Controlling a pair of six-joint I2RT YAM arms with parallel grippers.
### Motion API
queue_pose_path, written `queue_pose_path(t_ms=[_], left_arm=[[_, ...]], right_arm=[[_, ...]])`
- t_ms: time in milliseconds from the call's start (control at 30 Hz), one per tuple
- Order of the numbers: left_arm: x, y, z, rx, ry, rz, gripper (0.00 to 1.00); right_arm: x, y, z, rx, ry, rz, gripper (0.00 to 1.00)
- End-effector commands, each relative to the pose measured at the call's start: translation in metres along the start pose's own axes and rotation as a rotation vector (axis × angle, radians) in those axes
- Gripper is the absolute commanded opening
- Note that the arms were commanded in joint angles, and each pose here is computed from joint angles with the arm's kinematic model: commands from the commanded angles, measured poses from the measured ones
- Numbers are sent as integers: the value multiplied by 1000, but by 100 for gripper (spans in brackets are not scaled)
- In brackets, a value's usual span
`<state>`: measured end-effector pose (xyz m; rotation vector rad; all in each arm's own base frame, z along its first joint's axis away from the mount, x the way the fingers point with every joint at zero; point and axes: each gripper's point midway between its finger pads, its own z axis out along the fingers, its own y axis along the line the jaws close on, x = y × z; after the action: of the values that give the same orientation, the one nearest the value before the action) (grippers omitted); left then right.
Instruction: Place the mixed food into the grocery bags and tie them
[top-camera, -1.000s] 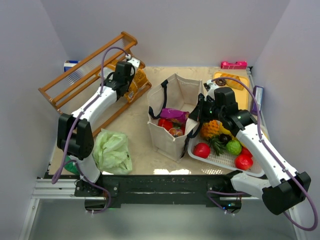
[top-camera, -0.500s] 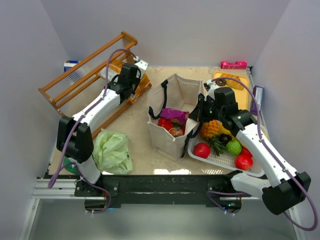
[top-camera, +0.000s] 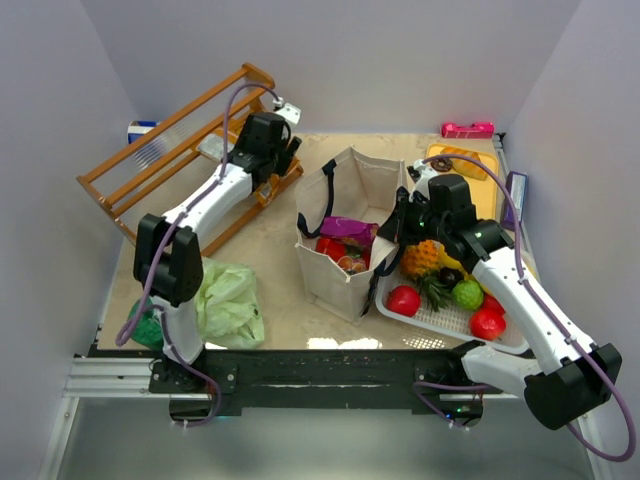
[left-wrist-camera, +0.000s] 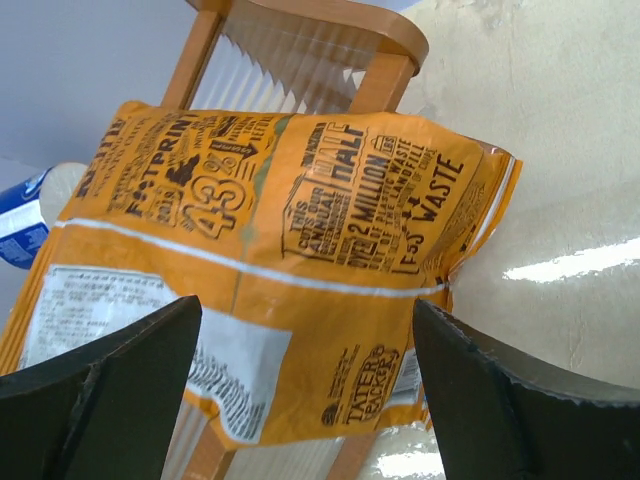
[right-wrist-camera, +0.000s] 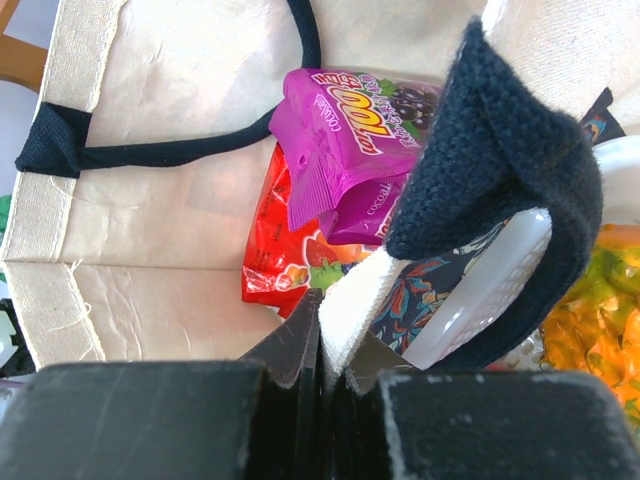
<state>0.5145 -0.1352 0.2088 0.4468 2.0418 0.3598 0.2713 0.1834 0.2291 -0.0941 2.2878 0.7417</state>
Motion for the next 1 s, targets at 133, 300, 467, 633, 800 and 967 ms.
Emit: queue_pose_path(t_ms=[133, 300, 467, 633, 800, 967], left_arm=[[5, 18, 27, -72, 42, -22, 70], [9, 18, 30, -74, 41, -11, 36], [8, 20, 21, -69, 25, -20, 12], [3, 17, 8, -39, 10, -48, 1], [-22, 19, -23, -36, -54, -63, 0], [-64, 29, -82, 2, -189, -146, 0]], right_arm=[[-36, 24, -19, -62, -121, -58, 7], [-35, 24, -17, -70, -112, -56, 7], [-36, 25, -18, -73, -116, -57, 7], [-34, 26, -19, -76, -116, -56, 7], [-34, 25, -19, -74, -117, -54, 7], [-35, 25, -20, -71, -122, -54, 7]])
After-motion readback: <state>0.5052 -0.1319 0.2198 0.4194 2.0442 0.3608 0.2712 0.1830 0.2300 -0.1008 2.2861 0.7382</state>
